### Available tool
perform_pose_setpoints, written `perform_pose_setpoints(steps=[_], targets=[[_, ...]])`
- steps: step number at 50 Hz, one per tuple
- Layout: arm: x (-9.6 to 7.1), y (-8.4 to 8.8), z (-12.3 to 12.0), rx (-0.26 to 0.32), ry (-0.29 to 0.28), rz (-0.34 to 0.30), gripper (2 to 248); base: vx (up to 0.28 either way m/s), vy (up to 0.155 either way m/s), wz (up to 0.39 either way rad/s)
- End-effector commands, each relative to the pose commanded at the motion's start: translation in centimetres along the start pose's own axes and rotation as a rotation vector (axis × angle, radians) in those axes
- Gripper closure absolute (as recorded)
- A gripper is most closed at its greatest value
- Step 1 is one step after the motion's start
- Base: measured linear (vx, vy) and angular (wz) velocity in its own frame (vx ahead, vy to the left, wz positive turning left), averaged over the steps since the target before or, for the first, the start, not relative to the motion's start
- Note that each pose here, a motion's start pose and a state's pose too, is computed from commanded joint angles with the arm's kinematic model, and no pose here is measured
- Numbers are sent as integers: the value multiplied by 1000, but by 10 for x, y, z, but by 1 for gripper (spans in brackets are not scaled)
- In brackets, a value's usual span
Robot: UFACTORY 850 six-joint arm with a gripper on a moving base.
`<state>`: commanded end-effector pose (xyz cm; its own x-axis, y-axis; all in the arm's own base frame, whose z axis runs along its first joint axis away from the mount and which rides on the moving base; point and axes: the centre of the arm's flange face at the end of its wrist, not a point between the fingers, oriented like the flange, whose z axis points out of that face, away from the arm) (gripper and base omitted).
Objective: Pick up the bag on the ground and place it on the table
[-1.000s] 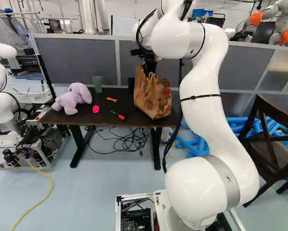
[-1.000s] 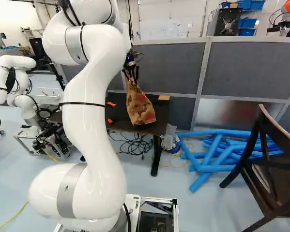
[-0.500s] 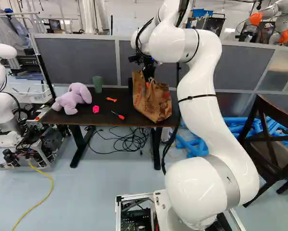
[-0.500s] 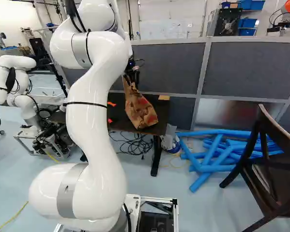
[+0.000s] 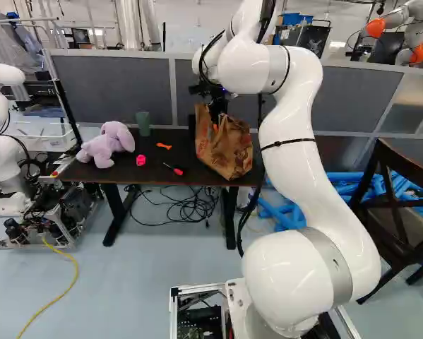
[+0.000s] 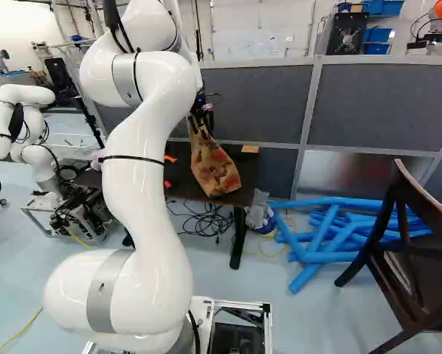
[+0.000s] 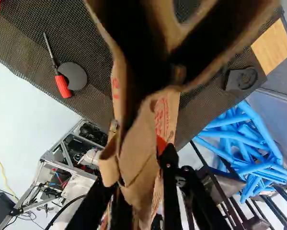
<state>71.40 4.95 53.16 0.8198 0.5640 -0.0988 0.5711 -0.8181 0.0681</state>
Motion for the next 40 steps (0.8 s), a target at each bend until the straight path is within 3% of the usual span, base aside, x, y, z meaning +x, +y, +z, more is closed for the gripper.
perform_pose_setpoints(steps=[4,5,10,11,15,16,20,21,25,26,40], targets=[[0,0,0,0,0,0,172,0,0,0],[0,0,0,0,0,0,137,0,0,0],[0,0,0,0,0,0,137,0,0,0],[0,0,0,0,0,0,102,0,0,0],[0,0,0,0,0,0,102,0,0,0],[0,0,0,0,0,0,66,0,0,0],[0,-2,-3,-2,3,-3,66,0,0,0],[0,-3,-4,-2,4,-4,29,0,0,0],[-1,-7,-9,-6,9,-8,29,0,0,0],[-1,-8,-11,-6,10,-10,4,0,0,0],[-4,-30,-34,-19,30,-35,3,0,0,0]])
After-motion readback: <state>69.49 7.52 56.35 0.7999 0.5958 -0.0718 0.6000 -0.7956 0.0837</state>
